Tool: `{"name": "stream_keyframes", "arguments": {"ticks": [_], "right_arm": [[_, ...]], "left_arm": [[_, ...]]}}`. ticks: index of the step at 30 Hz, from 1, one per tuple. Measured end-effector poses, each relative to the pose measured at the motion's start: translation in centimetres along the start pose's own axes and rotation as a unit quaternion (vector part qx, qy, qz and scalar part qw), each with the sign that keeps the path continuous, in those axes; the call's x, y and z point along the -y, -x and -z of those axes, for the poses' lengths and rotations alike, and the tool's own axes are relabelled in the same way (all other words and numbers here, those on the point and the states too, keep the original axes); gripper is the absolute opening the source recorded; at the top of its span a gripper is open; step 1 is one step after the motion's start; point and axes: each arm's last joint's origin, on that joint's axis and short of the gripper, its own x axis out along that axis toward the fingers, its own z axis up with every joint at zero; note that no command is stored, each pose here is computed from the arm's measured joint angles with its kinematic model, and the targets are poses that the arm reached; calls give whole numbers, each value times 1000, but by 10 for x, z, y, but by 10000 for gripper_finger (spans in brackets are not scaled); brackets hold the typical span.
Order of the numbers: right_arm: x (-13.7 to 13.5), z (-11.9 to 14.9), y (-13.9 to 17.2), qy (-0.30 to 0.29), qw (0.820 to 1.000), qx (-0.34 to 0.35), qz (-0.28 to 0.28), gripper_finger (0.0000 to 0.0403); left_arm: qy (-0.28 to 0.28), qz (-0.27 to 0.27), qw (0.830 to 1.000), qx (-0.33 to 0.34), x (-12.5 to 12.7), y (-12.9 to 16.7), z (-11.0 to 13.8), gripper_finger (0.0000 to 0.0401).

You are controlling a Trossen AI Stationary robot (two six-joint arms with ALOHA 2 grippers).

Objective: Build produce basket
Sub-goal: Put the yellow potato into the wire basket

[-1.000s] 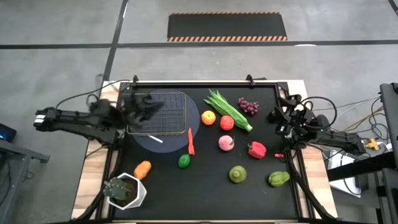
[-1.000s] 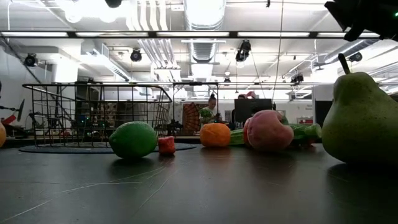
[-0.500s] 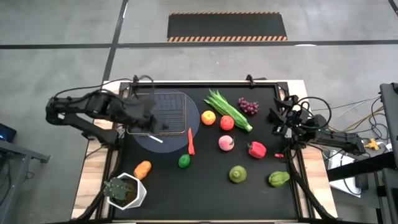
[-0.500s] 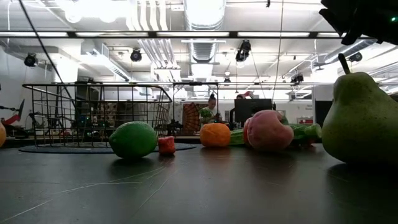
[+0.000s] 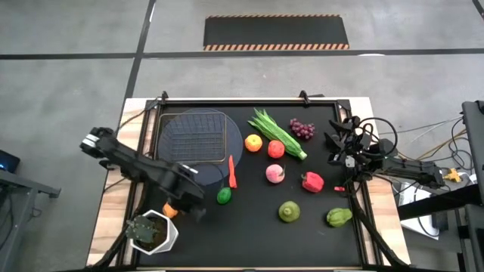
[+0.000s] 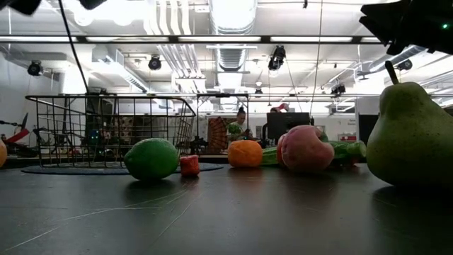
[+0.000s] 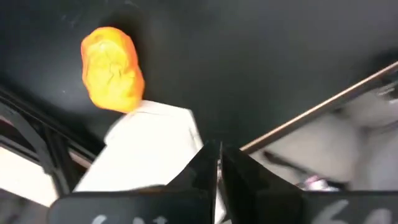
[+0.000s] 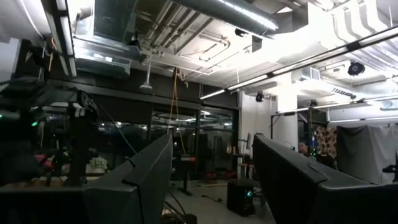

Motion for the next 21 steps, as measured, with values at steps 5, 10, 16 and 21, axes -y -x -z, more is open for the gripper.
{"name": "stream_keyframes", "arguments": {"ticks": [5,10,16,21], "right_arm": [[0,-1,0,8,1000,4,1,210],[0,-1,0,8,1000,3,1,210],[0,-1,0,8,1000,3,1,210],[0,-1,0,8,1000,3,1,210]], "left_arm": [[-47,-43,998,-12,4,-24,-9,3],[-17,-69,997,-18,-3,-37,-16,24],[19,-91,995,-21,-18,-48,-16,108],[43,-107,993,-25,-26,-60,-18,209]]}}
